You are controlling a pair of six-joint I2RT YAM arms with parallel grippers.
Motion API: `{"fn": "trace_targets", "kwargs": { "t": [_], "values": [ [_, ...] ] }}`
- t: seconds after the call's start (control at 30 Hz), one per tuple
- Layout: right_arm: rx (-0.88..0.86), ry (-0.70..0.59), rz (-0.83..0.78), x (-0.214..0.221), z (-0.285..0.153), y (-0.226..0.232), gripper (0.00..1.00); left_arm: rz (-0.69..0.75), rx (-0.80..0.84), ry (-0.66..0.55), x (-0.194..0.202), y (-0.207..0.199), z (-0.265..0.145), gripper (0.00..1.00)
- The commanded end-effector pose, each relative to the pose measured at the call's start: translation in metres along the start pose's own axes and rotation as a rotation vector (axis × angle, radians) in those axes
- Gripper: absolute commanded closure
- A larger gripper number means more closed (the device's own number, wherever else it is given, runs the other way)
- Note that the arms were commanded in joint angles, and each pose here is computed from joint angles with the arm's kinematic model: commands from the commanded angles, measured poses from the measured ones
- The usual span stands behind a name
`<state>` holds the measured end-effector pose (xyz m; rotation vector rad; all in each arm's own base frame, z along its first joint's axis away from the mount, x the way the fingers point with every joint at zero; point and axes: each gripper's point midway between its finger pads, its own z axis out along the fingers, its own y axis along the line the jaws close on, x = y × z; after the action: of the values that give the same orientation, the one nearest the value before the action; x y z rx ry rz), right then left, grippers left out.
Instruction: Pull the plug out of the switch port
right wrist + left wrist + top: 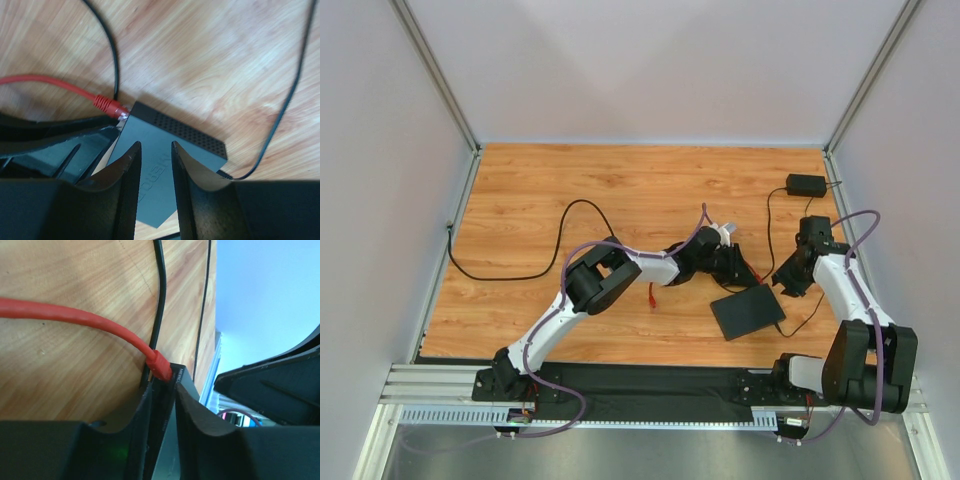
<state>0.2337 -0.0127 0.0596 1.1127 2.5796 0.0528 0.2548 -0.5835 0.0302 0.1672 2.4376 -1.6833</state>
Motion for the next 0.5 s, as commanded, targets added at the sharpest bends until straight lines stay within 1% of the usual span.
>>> {"fn": "trace_targets", "kwargs": {
  "t": [0.0,0.17,0.2,0.27,0.33,0.4,0.47],
  "values": [
    [-0.069,0.053,0.008,0.011,-0.004,0.015,0.67,-0.019,-0.032,-0.008,0.005,0.005,-0.006,0.64],
    [-0.020,0.083,-0.011,0.023,0.012,0.001,0.69,-0.015,-0.012,-0.001,0.005,0.001,-0.008,0.63],
    [-0.013,0.087,-0.016,0.025,0.013,-0.001,0.69,-0.010,-0.004,0.007,0.004,-0.002,-0.008,0.64],
    [0.026,0.071,-0.029,0.027,0.017,-0.012,0.70,-0.024,-0.005,0.020,0.004,0.002,-0.006,0.71],
    [0.035,0.058,-0.034,0.027,0.018,-0.016,0.71,-0.037,-0.004,0.026,0.006,0.005,-0.005,0.74],
    [0.037,0.056,-0.029,0.027,0.020,-0.016,0.74,-0.036,0.004,0.037,0.006,0.004,-0.001,0.74],
    [0.075,0.057,-0.023,0.027,0.022,-0.022,0.77,-0.042,0.002,0.047,0.006,0.003,0.000,0.74]
  ]
}}
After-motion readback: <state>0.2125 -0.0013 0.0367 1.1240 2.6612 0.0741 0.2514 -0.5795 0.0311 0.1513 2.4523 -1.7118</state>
